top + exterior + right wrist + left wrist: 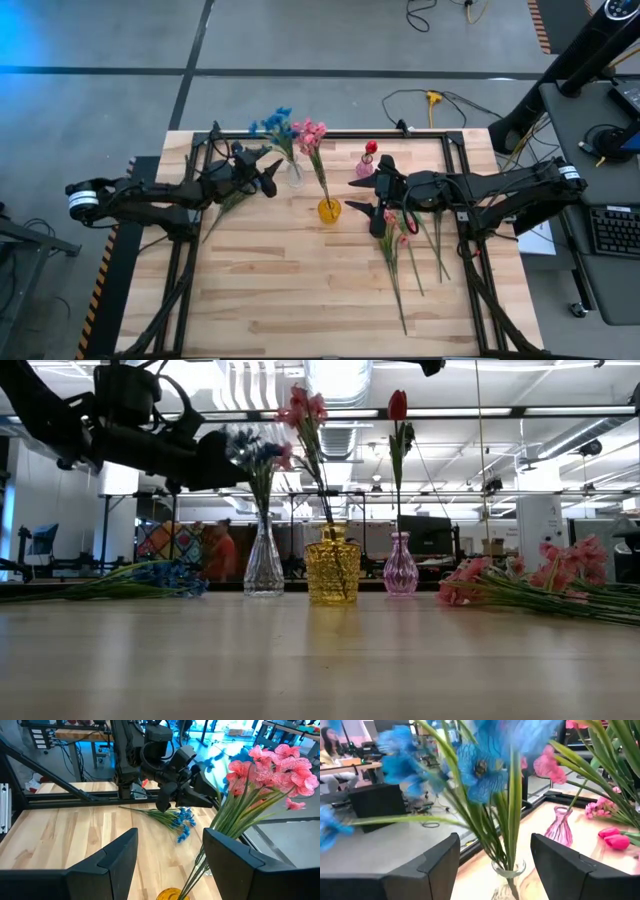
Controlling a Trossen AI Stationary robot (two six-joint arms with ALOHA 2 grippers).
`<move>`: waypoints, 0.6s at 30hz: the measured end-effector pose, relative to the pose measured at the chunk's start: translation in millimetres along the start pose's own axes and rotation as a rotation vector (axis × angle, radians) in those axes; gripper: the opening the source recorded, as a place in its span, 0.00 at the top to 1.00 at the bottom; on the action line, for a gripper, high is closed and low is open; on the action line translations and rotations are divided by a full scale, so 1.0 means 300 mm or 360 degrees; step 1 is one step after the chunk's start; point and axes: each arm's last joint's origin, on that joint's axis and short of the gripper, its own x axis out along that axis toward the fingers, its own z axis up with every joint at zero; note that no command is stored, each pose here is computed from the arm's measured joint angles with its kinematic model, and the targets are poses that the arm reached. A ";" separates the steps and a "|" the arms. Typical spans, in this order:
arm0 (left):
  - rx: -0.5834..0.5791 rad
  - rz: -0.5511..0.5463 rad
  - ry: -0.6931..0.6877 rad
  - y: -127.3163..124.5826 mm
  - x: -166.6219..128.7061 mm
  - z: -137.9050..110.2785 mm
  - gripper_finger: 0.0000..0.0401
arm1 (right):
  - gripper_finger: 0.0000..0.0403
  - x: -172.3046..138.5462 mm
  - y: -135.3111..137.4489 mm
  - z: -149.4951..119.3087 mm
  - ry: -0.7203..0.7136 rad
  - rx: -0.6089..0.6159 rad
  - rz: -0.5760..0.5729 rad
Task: Sort flowers into vase by color
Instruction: Put the left blue flowers into the transparent vase, then put the left pink flowers into the yellow vase
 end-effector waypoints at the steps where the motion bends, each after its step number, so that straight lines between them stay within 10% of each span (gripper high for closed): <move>1: 0.0000 -0.0001 0.0007 0.001 -0.003 0.001 0.44 | 0.46 0.000 0.000 0.000 0.0000 0.0001 0.0000; 18: -0.0141 -0.0033 0.0161 0.008 -0.097 0.028 0.44 | 0.46 -0.004 -0.003 -0.048 0.0226 0.0212 -0.0036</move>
